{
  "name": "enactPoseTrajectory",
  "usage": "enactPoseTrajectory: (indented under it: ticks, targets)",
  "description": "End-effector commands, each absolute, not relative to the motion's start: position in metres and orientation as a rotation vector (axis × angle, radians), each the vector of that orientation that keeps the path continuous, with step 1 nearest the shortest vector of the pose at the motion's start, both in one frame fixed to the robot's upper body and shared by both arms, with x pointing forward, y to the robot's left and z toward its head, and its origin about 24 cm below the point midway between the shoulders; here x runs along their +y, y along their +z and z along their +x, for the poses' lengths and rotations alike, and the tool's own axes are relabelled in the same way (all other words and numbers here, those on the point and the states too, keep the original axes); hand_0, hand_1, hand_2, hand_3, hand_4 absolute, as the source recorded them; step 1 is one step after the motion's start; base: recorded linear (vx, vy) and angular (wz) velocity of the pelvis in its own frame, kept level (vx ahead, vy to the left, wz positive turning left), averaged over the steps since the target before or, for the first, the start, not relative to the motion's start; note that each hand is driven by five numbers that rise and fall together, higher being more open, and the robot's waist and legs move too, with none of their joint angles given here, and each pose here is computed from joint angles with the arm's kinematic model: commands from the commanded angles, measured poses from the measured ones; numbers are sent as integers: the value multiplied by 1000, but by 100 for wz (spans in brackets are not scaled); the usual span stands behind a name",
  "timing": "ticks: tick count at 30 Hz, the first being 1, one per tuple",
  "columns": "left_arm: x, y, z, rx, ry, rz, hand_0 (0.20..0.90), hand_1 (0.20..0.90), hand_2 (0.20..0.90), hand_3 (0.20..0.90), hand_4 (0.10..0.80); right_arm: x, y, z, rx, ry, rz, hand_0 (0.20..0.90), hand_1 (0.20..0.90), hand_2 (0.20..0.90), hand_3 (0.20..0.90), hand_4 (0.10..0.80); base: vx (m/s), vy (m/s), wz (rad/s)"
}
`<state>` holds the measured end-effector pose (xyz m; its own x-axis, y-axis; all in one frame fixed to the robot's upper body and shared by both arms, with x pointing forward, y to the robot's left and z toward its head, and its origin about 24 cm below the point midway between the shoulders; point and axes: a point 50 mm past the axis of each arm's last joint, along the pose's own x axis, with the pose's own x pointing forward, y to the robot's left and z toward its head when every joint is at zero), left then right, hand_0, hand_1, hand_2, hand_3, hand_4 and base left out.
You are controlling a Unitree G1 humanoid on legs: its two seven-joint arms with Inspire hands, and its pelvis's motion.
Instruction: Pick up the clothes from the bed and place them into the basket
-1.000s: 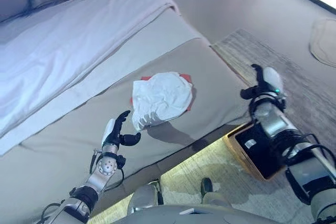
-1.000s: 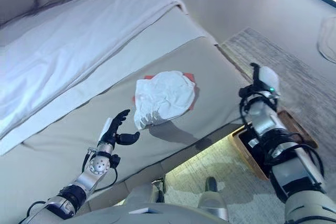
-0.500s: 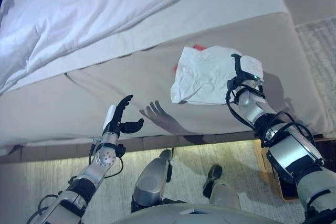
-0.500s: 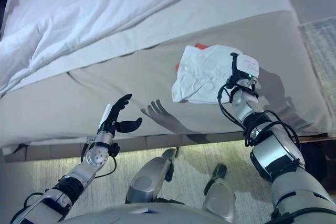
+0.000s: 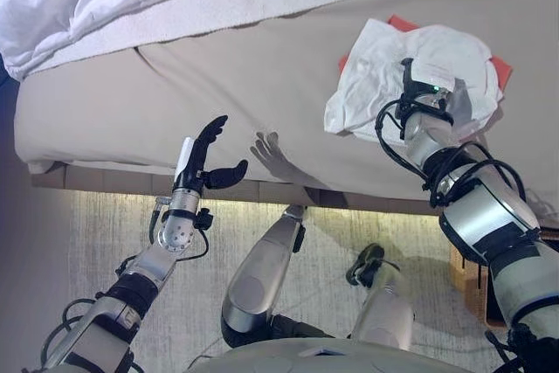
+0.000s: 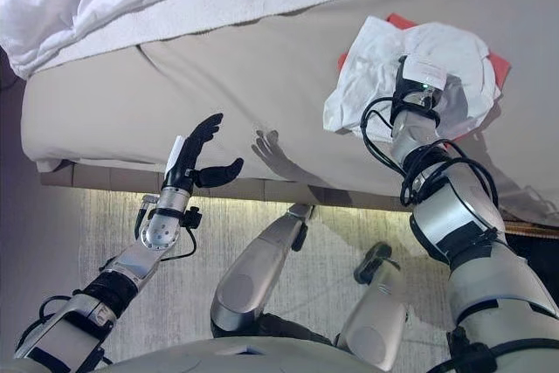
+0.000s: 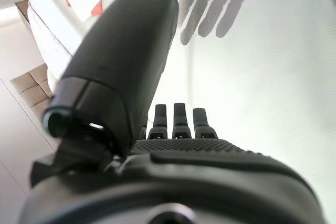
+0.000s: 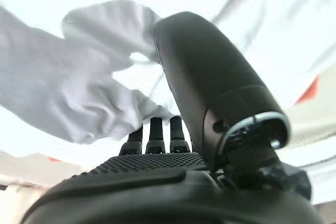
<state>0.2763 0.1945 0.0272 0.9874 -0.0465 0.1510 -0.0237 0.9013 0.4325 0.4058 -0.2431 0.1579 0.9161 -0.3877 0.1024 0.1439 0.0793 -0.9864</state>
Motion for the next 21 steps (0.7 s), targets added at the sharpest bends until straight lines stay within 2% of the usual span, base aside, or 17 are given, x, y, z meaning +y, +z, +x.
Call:
enactPoseTrajectory:
  ticks: [1, 5, 6, 7, 8, 21]
  targets:
    - [193, 58, 276, -338, 38, 353, 900, 900, 900, 900, 800, -266, 202, 407, 264, -534, -1515, 900, 900, 900, 900, 800, -18, 12, -4]
    - [196, 54, 271, -326, 39, 338, 900, 900, 900, 900, 800, -282, 203, 402, 380, -536, -1529, 900, 900, 900, 900, 800, -2, 4, -1]
    - [197, 53, 270, -323, 38, 338, 900, 900, 900, 900, 800, -283, 203, 402, 390, -536, -1524, 836, 836, 836, 826, 726, 6, 6, 5]
    - [198, 53, 269, -316, 37, 339, 900, 900, 900, 900, 800, -285, 202, 401, 404, -535, -1516, 733, 733, 733, 705, 605, 8, 5, 3]
    - [199, 52, 268, -314, 36, 337, 900, 900, 900, 900, 800, -286, 202, 401, 397, -543, -1508, 300, 300, 300, 200, 100, 0, 0, 0]
    - [197, 54, 273, -309, 56, 339, 900, 900, 900, 900, 800, -274, 206, 403, 141, -641, -1434, 300, 300, 300, 200, 100, 3, 8, -10]
